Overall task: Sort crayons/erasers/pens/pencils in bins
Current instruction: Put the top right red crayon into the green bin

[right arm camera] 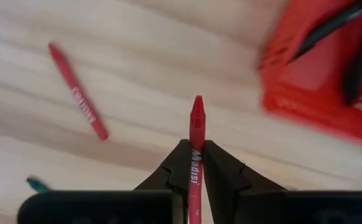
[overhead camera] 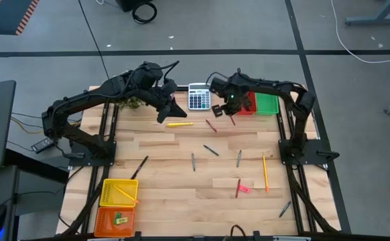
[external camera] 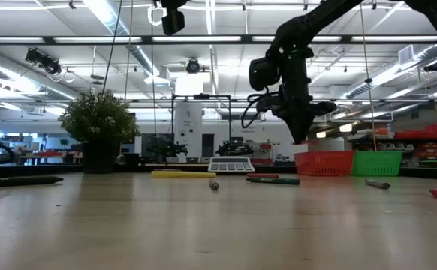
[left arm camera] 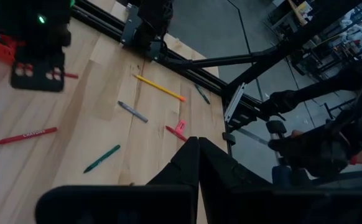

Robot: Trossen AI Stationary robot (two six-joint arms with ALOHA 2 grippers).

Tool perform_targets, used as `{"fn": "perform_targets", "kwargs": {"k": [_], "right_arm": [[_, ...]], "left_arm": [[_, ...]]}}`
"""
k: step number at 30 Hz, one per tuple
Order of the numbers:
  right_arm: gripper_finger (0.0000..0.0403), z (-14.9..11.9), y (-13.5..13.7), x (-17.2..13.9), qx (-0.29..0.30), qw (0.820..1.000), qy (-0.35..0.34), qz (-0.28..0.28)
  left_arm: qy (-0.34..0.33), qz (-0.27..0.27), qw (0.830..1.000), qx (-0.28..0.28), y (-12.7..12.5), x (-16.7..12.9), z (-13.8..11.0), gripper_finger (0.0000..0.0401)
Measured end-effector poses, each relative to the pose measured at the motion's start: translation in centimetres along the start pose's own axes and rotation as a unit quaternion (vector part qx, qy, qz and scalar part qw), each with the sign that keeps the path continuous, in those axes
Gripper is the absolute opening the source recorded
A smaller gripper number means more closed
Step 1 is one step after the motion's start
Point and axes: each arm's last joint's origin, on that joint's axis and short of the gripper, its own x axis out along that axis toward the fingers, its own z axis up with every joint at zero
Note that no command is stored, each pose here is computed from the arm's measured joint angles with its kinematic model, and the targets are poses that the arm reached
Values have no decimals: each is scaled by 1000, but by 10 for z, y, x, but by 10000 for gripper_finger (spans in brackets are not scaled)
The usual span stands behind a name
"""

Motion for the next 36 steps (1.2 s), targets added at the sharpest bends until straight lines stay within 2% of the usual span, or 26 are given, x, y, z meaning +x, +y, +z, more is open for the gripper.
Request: {"fn": "perform_targets", "kwargs": {"k": [10,15,20,26,36], "right_arm": [[42,16,-34,-30,13,999,-29,-34],[42,20,-71,-46,50,995,-59,-58],[42,15,-111,-49,100,991,-60,-59],[42,11,-138,-42,135,986,-82,-47],[42,17,-157,-14,160,981,-98,-49]], "left_arm": [[11,4,1000,-8,1,0,-2,19],[12,4,1000,-3,1,0,-3,9],[13,4,1000,-3,1,0,-3,15],[11,13,1000,-6,2,0,-3,20],[13,13,999,-32,1,1,-4,15]]}}
